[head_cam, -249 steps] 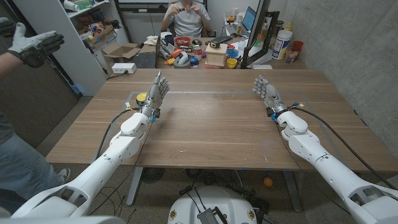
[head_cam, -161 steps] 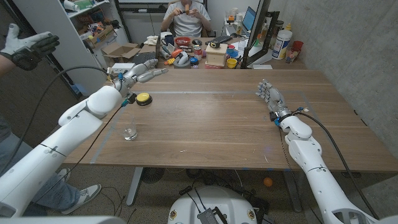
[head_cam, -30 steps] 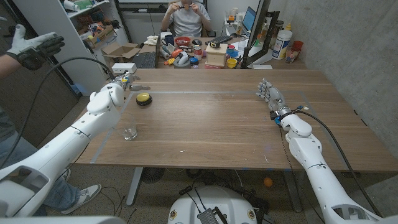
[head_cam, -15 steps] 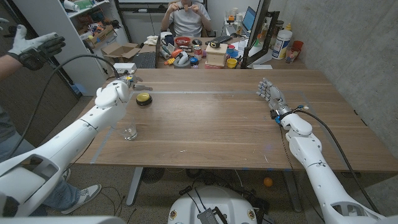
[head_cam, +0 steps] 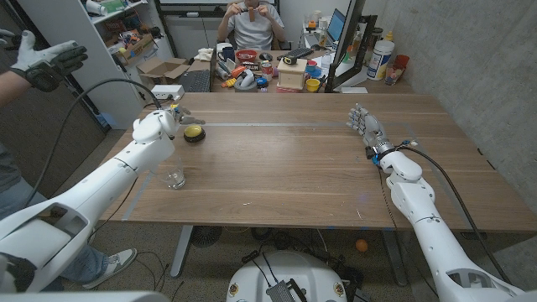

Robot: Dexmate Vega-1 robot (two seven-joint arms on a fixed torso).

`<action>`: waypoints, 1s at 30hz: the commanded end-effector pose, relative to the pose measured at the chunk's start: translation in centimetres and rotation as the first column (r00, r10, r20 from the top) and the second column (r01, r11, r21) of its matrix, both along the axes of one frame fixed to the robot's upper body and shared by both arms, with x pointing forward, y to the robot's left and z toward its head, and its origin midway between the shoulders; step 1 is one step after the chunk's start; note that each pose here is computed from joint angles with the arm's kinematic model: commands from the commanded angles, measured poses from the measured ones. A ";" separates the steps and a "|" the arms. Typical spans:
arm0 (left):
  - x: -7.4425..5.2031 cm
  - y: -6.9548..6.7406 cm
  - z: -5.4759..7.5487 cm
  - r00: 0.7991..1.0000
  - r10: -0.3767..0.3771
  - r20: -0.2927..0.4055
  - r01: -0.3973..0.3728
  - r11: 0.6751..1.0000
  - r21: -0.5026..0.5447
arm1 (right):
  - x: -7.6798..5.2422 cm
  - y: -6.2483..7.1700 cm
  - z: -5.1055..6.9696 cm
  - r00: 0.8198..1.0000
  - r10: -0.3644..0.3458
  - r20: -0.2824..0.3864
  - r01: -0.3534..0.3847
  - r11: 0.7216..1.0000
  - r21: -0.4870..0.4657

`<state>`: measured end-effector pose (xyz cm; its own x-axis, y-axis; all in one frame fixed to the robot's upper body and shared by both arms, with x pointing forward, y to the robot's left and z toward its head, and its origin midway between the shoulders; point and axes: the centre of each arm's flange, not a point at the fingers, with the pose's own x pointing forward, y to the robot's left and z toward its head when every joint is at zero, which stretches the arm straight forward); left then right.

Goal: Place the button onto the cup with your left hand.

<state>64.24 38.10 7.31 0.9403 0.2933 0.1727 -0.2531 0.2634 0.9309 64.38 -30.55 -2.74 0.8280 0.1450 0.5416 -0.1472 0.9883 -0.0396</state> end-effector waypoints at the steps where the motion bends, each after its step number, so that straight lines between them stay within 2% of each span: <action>1: 1.4 0.4 -0.8 0.999 0.010 -0.047 -0.012 0.999 -0.043 | 0.2 0.3 0.2 1.000 0.009 0.003 -0.008 1.000 -0.011; 8: 2.3 -0.4 -0.9 0.996 0.008 -0.093 -0.009 1.000 -0.008 | 0.3 0.3 -0.1 1.000 0.014 0.005 -0.014 1.000 -0.004; 20: 3.0 -1.4 -1.0 0.994 0.003 -0.113 0.000 1.000 0.026 | 0.3 0.1 -0.3 1.000 0.014 0.008 -0.014 1.000 0.004; 23: 3.0 -1.3 -1.1 0.994 0.007 -0.105 -0.006 1.000 0.006 | 0.4 0.1 -0.4 1.000 0.016 0.003 -0.016 1.000 0.002; 30: 2.6 0.1 -1.4 0.995 0.022 -0.099 -0.026 0.998 -0.049 | 0.7 0.1 -0.7 1.000 0.019 -0.008 -0.019 1.000 -0.001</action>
